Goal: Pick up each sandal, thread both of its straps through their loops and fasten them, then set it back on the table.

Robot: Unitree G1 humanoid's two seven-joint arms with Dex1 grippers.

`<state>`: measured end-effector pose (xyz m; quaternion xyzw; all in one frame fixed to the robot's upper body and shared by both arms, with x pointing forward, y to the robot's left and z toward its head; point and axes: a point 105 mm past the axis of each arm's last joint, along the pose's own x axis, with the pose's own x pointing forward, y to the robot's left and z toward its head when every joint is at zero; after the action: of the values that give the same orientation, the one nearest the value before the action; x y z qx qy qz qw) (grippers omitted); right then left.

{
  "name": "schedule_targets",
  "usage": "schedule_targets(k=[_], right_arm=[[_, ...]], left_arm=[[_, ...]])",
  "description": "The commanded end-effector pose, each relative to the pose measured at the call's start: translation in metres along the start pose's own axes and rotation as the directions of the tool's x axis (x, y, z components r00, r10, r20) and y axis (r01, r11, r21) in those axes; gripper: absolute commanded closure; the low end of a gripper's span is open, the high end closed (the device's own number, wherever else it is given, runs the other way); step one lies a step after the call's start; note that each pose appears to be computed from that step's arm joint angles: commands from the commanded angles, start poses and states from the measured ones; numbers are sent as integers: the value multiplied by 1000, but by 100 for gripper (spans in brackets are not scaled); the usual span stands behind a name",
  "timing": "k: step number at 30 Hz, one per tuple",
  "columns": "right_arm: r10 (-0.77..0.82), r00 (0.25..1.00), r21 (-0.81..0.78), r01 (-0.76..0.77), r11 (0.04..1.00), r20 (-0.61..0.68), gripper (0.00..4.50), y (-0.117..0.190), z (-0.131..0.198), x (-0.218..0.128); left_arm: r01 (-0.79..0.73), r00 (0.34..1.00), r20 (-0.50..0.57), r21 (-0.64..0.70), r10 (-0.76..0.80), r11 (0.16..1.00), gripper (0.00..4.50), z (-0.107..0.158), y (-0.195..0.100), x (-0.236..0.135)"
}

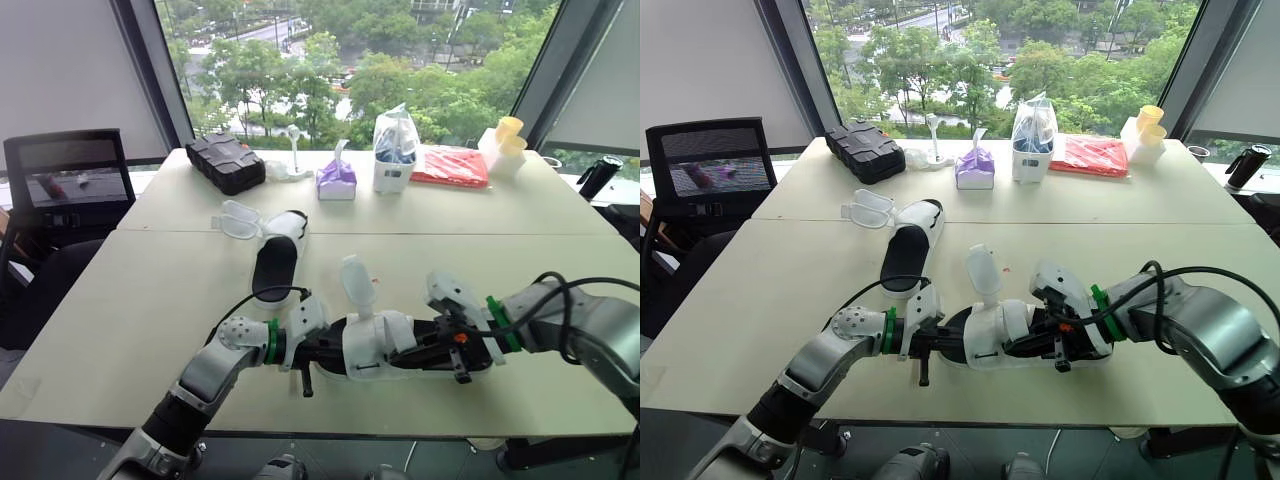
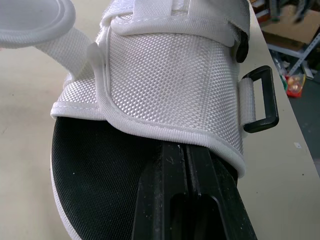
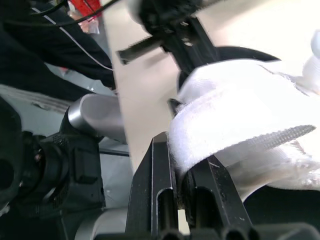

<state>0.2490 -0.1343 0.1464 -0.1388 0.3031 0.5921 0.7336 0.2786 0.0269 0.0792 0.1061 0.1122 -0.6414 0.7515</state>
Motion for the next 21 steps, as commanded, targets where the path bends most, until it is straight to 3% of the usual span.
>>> schedule_targets(k=[1, 9, 21], right_arm=[[-93, 994, -33, 95, 995, 50, 379, -22, 16, -5], [-126, 987, 9, 125, 992, 98, 3, -40, 26, -4], [-210, 962, 74, 199, 977, 175, 3, -69, 44, -3]], left_arm=[[-8, 998, -65, -44, 5, 999, 450, -20, -2, 2], [-18, 998, -62, -44, 15, 999, 450, -20, -1, 3], [-23, 998, -61, -45, 20, 999, 450, -20, 0, 2]])
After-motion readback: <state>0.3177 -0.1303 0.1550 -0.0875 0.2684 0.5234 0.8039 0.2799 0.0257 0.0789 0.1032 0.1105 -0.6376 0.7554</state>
